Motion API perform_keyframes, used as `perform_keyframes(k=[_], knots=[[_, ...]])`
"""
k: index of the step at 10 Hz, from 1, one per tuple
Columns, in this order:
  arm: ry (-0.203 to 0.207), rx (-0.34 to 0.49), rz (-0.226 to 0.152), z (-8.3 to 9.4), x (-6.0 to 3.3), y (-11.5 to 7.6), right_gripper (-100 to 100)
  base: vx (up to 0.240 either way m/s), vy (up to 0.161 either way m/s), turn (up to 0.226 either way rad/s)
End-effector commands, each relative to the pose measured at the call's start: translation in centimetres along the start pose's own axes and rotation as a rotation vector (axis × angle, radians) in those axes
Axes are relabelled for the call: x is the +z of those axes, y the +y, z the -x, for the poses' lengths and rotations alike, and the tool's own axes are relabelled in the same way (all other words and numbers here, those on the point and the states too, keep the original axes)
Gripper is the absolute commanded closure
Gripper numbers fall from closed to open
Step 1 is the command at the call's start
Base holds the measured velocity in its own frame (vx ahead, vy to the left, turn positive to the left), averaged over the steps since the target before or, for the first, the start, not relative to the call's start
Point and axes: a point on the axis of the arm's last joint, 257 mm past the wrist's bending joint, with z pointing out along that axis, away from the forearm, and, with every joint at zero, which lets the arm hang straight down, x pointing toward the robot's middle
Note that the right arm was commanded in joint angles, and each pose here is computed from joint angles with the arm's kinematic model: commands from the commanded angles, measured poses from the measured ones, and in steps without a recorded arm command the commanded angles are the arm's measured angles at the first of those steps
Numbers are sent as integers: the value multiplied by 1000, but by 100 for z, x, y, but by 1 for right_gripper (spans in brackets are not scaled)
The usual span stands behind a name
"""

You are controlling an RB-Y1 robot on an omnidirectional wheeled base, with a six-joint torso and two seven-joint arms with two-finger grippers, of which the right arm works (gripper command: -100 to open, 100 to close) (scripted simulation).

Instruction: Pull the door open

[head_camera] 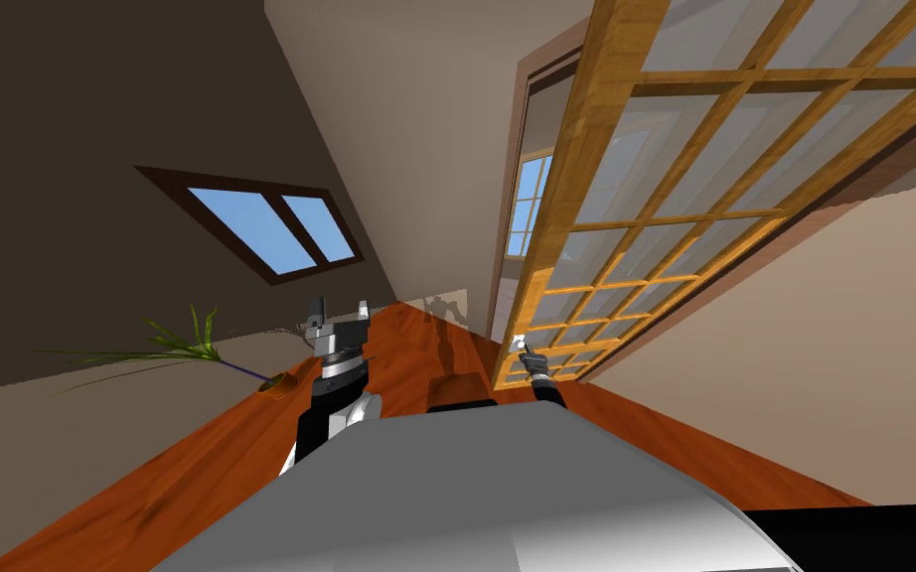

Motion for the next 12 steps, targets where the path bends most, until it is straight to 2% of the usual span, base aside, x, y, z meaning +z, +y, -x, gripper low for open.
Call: perform_keyframes(k=[1, 2, 3, 8, 9, 12], knots=[[-3, 13, 24, 35, -55, 85, -100, 91, 49, 39], [-5, -1, 24, 30, -39, 130, -100, 54, 15, -48], [-5, -1, 24, 30, -39, 130, 100, -16, -22, 13], [-5, -1, 24, 30, -39, 130, 100, -6, 0, 5], [-4, 1, -14, 25, -69, 50, -100, -128, -36, 109], [-4, 6, -58, 24, -110, -57, -100, -172, -59, 59]])
